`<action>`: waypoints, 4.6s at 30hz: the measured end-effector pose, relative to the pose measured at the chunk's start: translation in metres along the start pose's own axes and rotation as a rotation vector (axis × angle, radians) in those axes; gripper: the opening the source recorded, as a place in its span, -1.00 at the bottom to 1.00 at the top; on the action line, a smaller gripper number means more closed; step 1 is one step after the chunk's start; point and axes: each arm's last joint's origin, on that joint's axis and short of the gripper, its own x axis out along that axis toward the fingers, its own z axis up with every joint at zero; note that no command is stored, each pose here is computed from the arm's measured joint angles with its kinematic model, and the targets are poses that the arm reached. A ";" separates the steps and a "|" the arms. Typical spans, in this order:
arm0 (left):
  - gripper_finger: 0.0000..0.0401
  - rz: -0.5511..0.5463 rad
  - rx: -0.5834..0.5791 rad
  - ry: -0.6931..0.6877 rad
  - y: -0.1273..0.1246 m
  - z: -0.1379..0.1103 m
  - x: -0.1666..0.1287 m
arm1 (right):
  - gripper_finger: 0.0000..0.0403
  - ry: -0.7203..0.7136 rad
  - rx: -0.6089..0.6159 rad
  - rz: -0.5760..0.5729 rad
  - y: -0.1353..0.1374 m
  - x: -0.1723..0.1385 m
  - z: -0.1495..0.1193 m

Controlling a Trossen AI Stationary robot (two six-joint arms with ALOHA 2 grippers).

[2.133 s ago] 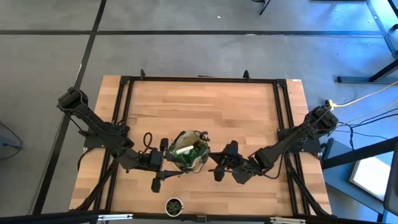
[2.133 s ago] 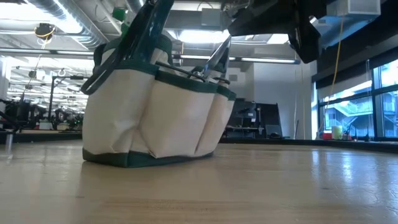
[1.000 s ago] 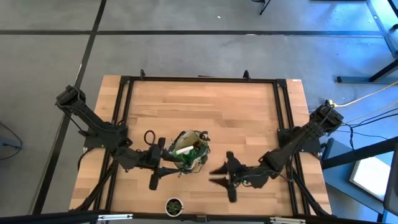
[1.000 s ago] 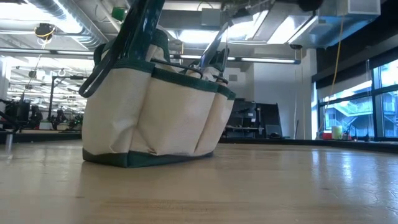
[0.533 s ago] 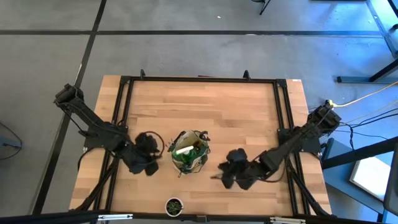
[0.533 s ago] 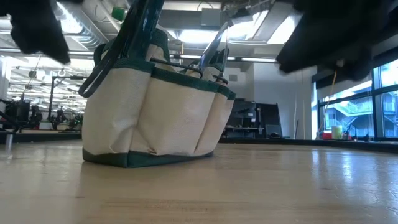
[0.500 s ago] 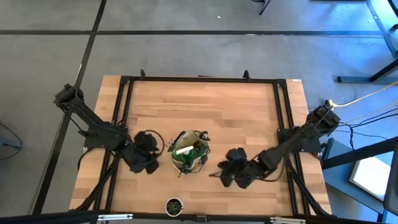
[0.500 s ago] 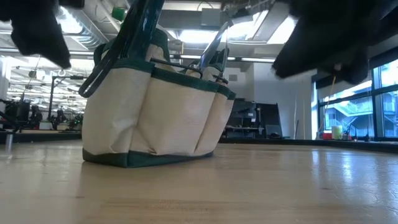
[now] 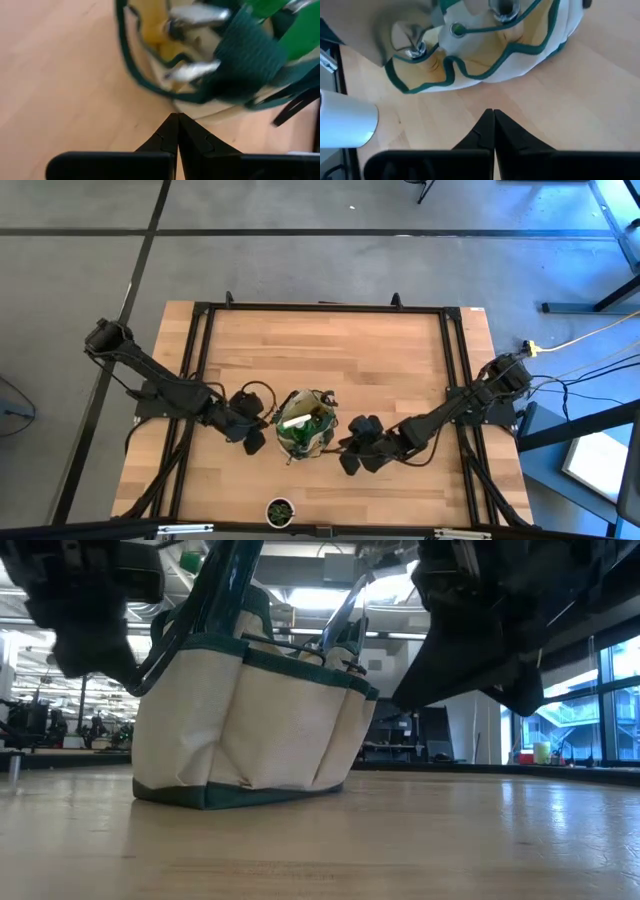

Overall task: Pick & Place Garden tools in Gardening bag
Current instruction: Adjust the green gardening bag, then return to Home Position

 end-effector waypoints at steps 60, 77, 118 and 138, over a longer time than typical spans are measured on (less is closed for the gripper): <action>-0.99 -0.281 0.053 0.141 -0.009 0.008 0.056 | -1.00 -0.217 -0.122 -0.088 -0.008 0.019 0.024; -0.99 -0.232 0.087 0.073 -0.010 0.005 0.028 | -1.00 -0.260 -0.297 -0.025 0.012 -0.021 0.017; -0.99 -0.221 0.689 -0.142 -0.012 0.049 -0.066 | -1.00 -0.052 -0.813 -0.017 0.037 -0.135 0.096; -0.99 -0.316 0.583 -0.333 0.017 0.011 -0.092 | -1.00 -0.245 -0.620 0.094 -0.054 -0.175 0.043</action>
